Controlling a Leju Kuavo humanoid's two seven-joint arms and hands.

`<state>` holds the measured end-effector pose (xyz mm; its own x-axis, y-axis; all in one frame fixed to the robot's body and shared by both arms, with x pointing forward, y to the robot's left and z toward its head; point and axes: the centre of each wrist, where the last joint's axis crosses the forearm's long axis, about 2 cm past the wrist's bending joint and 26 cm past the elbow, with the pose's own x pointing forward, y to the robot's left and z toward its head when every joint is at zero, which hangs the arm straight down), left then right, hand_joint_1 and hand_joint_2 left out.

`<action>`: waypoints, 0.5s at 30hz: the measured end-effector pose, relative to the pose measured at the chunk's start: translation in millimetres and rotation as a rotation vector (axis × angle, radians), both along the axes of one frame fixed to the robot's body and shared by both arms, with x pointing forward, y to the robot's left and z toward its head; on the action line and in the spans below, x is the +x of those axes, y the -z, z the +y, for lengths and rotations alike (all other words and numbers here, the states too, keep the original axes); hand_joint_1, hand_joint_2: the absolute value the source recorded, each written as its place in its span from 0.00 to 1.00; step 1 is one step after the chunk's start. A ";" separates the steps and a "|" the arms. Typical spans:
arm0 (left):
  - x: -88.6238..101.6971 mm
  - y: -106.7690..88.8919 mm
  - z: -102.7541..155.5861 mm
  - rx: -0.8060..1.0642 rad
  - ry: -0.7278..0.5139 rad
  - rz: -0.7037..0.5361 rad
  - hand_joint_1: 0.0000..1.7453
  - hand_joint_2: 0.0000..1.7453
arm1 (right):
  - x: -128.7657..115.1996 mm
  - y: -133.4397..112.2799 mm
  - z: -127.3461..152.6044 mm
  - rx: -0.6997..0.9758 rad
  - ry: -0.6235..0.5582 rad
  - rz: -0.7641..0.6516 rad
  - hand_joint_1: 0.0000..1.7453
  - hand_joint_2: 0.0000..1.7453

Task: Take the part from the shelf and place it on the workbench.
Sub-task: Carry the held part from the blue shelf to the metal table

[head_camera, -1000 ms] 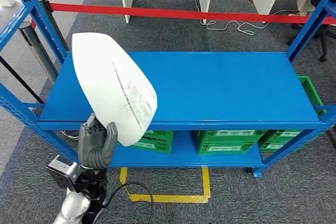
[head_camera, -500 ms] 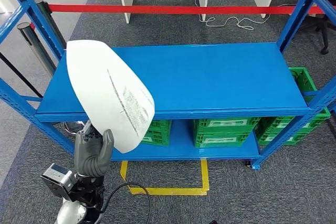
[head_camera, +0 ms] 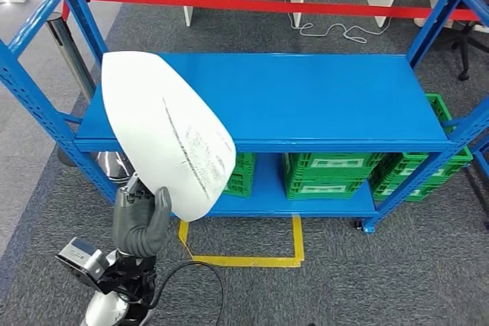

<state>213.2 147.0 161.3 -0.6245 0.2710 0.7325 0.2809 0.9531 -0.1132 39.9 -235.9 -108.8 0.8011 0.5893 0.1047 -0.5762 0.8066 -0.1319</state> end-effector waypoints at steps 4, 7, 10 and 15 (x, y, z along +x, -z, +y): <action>0.1 -0.5 -0.7 -0.007 0.010 0.001 1.00 1.00 | 2.8 -0.3 -0.2 0.005 0.003 0.001 0.00 0.00; 0.7 -1.7 -1.7 -0.007 0.018 -0.004 1.00 1.00 | 5.3 -0.5 -0.3 0.008 0.000 0.000 0.00 0.00; 0.5 -1.9 -2.5 -0.005 0.027 -0.007 1.00 1.00 | 3.3 -0.3 -0.2 0.010 0.001 0.007 0.00 0.00; 0.5 -1.5 -1.9 -0.003 0.028 -0.007 1.00 1.00 | 3.5 -0.3 -0.3 0.011 0.004 0.008 0.00 0.00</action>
<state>213.6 145.1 162.8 -0.6216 0.2901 0.7276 0.3078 0.9446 -0.1136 43.4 -236.3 -108.5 0.8043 0.5850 0.1047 -0.5739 0.8103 -0.1184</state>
